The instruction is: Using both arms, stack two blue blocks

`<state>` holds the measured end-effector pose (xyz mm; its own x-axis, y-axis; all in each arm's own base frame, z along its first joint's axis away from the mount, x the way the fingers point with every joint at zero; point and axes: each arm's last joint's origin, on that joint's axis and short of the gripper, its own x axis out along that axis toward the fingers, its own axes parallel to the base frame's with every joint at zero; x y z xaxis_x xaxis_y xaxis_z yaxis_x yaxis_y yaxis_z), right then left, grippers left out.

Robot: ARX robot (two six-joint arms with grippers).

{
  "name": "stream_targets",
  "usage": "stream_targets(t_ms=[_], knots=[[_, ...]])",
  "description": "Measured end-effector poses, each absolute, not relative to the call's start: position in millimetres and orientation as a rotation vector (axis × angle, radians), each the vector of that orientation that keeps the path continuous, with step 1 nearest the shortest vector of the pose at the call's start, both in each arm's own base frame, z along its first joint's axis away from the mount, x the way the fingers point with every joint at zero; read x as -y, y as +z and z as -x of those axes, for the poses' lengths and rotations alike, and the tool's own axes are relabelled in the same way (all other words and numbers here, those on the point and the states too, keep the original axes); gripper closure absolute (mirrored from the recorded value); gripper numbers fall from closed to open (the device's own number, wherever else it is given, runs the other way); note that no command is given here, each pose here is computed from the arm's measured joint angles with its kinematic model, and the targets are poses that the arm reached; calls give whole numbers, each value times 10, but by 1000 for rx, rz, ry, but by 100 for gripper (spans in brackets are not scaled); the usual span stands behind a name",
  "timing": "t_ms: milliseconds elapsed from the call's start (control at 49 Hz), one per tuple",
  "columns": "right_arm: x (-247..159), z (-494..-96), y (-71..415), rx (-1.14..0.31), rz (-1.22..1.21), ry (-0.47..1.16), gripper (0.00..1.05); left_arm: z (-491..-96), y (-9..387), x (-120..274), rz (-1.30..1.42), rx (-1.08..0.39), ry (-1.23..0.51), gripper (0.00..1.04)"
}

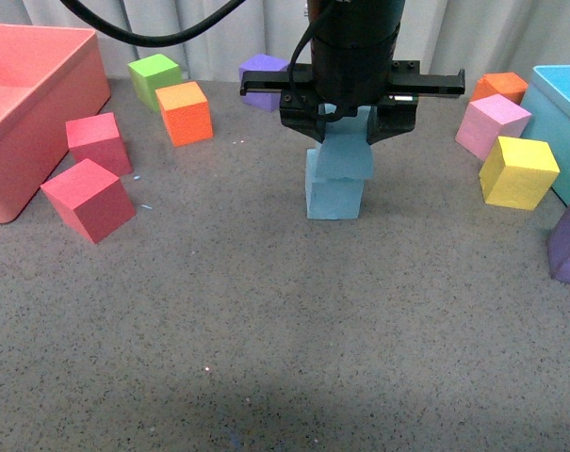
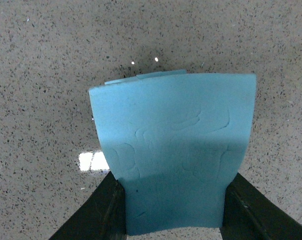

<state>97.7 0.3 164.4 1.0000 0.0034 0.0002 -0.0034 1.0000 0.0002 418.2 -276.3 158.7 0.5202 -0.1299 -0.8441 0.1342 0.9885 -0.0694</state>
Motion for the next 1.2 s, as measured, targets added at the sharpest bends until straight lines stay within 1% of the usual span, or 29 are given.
stream_targets(t_ms=[224, 449, 653, 673, 735, 755, 857, 939, 980, 1020, 1041, 1122, 1204], knots=[[-3, -977, 1644, 0, 0, 3, 10, -4251, 1575, 2794, -11, -1000, -141, 66], [-3, -977, 1644, 0, 0, 3, 10, -4296, 1465, 2792, -32, -1021, -120, 66], [-3, -977, 1644, 0, 0, 3, 10, -4306, 1488, 2796, -30, -1020, -121, 66], [-3, -977, 1644, 0, 0, 3, 10, -4306, 1489, 2796, -28, -1021, -120, 63], [-3, -977, 1644, 0, 0, 3, 10, -4303, 1487, 2797, -29, -1024, -121, 51], [-3, -977, 1644, 0, 0, 3, 10, -4303, 1487, 2797, -29, -1024, -121, 49], [-3, -977, 1644, 0, 0, 3, 10, -4303, 1494, 2796, -33, -1025, -119, 31], [-3, -977, 1644, 0, 0, 3, 10, -4298, 1501, 2799, -30, -1029, -122, 15], [-3, -977, 1644, 0, 0, 3, 10, -4297, 1504, 2799, -28, -1031, -124, 10], [-3, -977, 1644, 0, 0, 3, 10, -4293, 1516, 2799, -28, -1029, -126, 5], [-3, -977, 1644, 0, 0, 3, 10, -4291, 1517, 2798, -28, -1029, -126, 5], [-3, -977, 1644, 0, 0, 3, 10, -4267, 1557, 2788, -22, -1026, -131, 7], [-3, -977, 1644, 0, 0, 3, 10, -4236, 1627, 2768, -16, -1017, -135, 7]])
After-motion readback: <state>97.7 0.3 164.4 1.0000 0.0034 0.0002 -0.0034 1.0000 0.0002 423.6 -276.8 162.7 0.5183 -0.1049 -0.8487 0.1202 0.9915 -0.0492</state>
